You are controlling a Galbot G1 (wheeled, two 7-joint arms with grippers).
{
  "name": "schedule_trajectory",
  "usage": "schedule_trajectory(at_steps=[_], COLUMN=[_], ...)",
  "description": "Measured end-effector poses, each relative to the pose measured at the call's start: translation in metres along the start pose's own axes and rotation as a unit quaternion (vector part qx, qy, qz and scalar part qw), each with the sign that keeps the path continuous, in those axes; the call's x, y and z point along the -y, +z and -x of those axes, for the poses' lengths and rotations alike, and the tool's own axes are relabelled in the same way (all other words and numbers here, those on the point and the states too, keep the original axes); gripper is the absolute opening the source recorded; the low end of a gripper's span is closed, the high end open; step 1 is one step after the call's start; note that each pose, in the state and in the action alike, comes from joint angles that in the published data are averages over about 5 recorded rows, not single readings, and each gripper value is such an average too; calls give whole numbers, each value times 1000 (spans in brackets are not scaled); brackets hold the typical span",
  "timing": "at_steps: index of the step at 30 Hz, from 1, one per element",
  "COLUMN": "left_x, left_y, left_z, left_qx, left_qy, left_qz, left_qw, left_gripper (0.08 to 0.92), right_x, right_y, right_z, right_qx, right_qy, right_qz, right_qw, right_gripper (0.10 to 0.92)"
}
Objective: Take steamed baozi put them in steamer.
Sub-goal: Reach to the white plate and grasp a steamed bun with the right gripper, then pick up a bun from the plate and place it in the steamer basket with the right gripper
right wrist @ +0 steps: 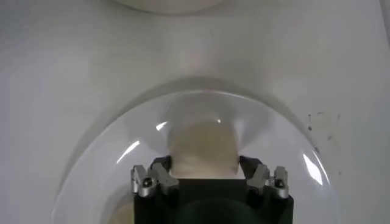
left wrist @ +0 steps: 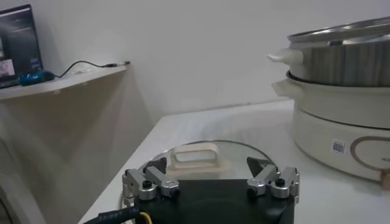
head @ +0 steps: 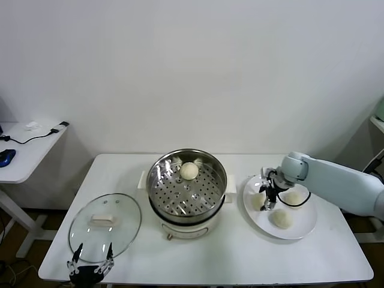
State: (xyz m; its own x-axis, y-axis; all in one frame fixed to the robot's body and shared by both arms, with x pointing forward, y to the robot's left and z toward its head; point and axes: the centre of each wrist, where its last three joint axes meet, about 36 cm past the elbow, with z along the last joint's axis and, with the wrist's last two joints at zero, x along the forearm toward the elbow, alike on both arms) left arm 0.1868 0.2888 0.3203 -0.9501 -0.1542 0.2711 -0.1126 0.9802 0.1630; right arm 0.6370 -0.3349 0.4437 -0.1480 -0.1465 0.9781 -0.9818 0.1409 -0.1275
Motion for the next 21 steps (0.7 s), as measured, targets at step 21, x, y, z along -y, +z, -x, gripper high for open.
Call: schedule_trajectory(at_steps=[21], left_x=[-1], left_y=[-5], left_z=[2], left_qx=[4], left_qy=[2], left_qz=[5], left_qw=[1000], left_gripper=[823], right_x=[59], right_y=[-70], right_z=[-161], right_qx=[53], right_qy=[48], right_qz=[-53], right_qw=[996], right_gripper=[585])
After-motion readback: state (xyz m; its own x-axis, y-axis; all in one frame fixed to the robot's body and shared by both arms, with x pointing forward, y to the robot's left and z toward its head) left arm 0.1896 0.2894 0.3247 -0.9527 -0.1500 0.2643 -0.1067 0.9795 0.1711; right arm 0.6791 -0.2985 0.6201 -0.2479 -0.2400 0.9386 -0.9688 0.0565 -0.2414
